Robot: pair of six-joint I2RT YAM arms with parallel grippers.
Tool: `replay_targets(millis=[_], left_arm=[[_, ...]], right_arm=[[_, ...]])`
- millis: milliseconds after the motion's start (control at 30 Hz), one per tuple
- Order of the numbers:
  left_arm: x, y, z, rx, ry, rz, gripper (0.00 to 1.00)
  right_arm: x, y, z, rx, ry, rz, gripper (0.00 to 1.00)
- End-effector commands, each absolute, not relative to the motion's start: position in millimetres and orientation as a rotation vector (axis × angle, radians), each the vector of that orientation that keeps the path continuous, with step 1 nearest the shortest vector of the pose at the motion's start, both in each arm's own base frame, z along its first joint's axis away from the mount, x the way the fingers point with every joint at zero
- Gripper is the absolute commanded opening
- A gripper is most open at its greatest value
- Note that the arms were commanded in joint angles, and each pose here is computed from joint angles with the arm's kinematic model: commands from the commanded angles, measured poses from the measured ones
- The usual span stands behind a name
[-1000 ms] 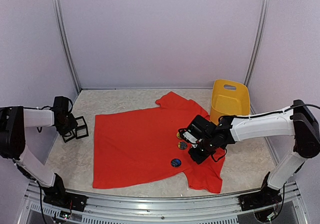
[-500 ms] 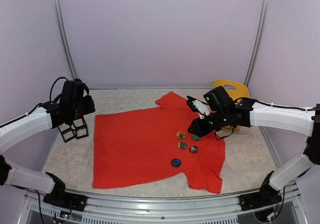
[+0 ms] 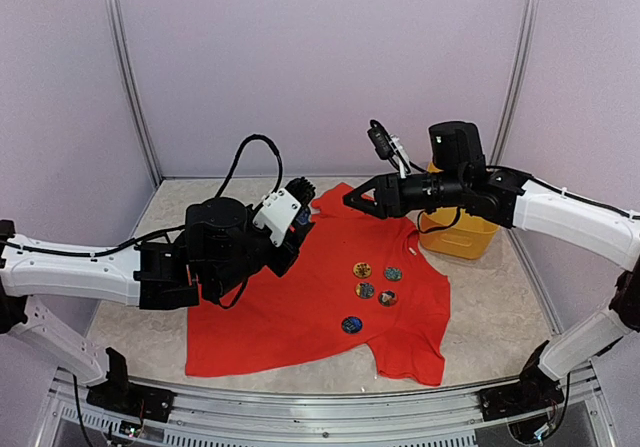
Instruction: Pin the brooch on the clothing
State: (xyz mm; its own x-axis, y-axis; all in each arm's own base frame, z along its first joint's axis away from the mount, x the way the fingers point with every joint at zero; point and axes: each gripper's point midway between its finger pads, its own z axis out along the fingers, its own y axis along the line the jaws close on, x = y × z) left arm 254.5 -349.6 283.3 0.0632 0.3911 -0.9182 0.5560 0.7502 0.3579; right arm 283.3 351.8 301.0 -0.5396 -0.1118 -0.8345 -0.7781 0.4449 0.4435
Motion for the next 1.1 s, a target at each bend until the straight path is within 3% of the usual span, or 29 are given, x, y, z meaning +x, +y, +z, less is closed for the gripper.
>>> replay_targets(millis=[0, 267, 533, 767, 900, 933, 1067], left_arm=[[245, -375, 305, 0.903, 1.363, -0.084, 0.21], [243, -389, 294, 0.967, 1.343, -0.005, 0.21], [242, -390, 292, 0.973, 1.34, -0.002, 0.21], [242, -390, 291, 0.972, 1.341, 0.003, 0.21], [246, -389, 293, 0.951, 1.348, 0.013, 0.22], [245, -390, 295, 0.945, 1.351, 0.006, 0.26], [244, -387, 300, 0.904, 1.393, -0.074, 0.6]], right_arm=[[242, 377, 332, -0.88, 1.801, 1.329, 0.45], [227, 397, 325, -0.92, 1.834, 1.436, 0.46], [233, 406, 302, -0.907, 1.913, 1.427, 0.36], [228, 411, 296, -0.929, 1.92, 1.459, 0.03], [224, 410, 294, -0.947, 1.922, 1.467, 0.0], [226, 408, 295, -0.945, 1.919, 1.45, 0.0], [244, 391, 302, -0.926, 1.9, 1.245, 0.0]])
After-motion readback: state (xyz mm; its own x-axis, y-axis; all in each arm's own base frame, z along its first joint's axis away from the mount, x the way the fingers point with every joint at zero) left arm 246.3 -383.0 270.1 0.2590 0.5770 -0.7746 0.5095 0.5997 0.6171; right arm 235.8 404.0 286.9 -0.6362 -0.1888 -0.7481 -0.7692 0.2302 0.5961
